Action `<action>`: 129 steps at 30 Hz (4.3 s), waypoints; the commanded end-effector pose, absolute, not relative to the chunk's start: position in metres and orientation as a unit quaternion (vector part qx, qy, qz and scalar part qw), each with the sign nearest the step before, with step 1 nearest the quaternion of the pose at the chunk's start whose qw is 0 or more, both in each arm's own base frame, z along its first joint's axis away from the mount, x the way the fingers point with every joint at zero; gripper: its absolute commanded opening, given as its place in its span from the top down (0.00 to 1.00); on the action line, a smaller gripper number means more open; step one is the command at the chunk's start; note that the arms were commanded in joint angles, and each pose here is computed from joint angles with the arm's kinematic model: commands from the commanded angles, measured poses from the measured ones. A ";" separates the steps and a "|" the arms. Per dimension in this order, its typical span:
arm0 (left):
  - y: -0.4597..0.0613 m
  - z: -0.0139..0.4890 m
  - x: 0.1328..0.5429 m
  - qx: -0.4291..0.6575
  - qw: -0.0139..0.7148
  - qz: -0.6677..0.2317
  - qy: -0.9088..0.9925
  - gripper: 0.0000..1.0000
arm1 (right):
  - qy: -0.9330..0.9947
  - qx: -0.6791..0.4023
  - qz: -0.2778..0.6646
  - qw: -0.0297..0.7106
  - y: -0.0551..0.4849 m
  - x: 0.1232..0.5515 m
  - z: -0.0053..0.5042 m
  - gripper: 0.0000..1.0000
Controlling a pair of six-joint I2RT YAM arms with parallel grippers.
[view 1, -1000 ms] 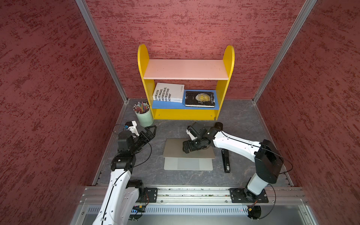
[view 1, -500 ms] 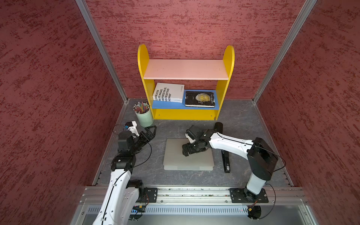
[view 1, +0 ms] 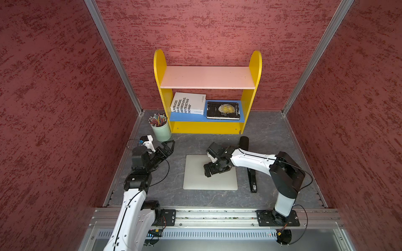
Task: Close the laptop lid and set it aside
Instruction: Close the lid of the laptop, then pick up the laptop from the center of the board.
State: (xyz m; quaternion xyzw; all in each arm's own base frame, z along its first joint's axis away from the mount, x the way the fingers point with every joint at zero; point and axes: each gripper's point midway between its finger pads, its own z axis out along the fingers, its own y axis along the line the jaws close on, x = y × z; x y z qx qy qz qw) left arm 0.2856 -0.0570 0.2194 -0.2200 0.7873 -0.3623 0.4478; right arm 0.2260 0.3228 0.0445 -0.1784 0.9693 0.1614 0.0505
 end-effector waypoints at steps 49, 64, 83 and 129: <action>-0.155 0.060 0.200 -0.086 0.186 -0.251 0.946 0.00 | 0.964 0.035 0.252 0.080 0.216 0.174 0.032 0.02; -0.153 0.034 0.186 -0.063 0.139 -0.234 0.960 0.00 | 0.956 0.058 0.282 0.062 0.210 0.175 0.017 0.02; -0.177 0.028 0.191 -0.084 0.132 -0.337 0.929 0.13 | 0.939 0.066 0.333 0.062 0.225 0.182 0.028 0.02; -0.196 0.115 0.201 -0.086 0.188 -0.548 0.810 0.43 | 0.827 0.055 0.547 0.123 0.270 0.214 0.149 0.26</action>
